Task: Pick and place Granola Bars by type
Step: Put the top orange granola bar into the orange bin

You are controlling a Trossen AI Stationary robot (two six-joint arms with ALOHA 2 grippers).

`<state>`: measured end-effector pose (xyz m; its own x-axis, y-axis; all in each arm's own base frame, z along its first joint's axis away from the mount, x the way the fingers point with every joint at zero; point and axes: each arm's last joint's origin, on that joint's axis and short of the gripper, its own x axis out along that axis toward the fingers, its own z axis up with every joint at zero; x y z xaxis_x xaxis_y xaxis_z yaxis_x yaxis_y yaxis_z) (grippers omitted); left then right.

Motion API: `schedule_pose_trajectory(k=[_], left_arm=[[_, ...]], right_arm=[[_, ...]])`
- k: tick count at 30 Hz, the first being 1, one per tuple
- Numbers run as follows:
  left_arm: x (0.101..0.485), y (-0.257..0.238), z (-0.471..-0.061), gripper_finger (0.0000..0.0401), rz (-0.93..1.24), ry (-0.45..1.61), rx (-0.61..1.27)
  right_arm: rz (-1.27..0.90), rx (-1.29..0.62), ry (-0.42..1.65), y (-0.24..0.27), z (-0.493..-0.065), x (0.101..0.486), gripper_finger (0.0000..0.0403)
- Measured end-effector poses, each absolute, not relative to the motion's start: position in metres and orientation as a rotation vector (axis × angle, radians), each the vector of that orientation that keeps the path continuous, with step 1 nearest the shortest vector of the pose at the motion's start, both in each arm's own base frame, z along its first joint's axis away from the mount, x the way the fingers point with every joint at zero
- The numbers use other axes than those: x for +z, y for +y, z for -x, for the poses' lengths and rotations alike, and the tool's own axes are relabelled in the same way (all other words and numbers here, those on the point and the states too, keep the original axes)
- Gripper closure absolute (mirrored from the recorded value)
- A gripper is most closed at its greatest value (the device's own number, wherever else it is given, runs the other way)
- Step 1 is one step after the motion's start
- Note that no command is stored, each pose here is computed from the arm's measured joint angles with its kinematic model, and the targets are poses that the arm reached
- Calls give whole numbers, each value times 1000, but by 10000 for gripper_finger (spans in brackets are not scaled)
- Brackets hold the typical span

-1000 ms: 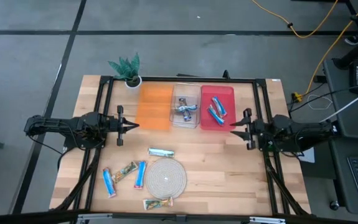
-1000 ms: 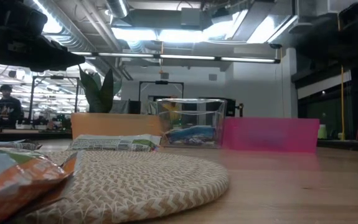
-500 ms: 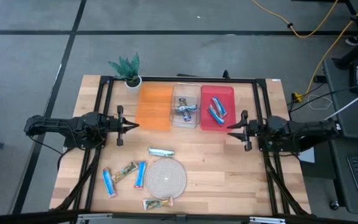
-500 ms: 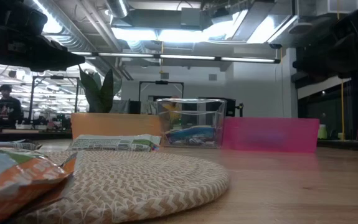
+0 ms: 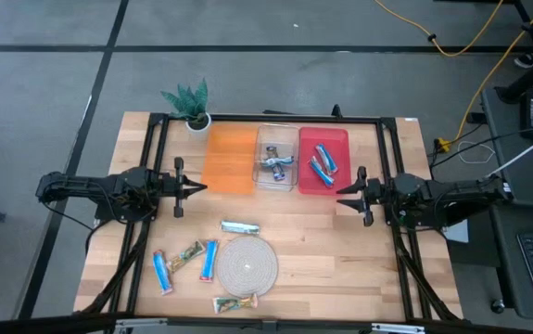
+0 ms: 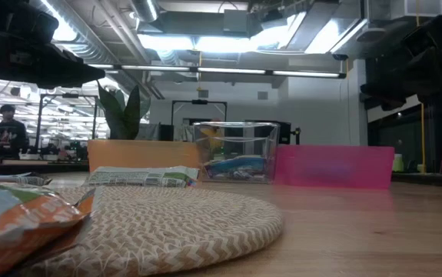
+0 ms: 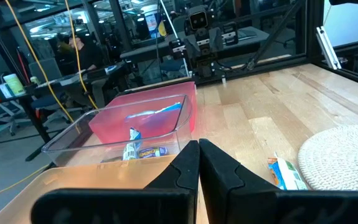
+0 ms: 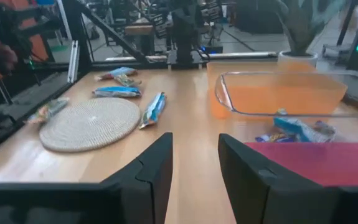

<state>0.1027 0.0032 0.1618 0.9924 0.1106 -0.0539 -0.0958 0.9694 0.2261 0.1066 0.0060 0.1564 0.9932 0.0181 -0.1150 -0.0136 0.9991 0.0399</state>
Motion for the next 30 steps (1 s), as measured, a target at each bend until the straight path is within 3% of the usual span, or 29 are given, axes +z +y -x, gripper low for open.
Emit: schedule_pose_trajectory(k=[17, 24, 30], left_arm=[[168, 3, -103, 397, -92, 29, 98], [223, -5, -99, 397, -63, -55, -24], [265, -12, -112, 397, -45, 108, -73]], right_arm=[[-39, 17, 110, 6, -106, 157, 271], [-44, 19, 4, 6, -100, 166, 271], [-51, 21, -111, 5, -96, 176, 271]])
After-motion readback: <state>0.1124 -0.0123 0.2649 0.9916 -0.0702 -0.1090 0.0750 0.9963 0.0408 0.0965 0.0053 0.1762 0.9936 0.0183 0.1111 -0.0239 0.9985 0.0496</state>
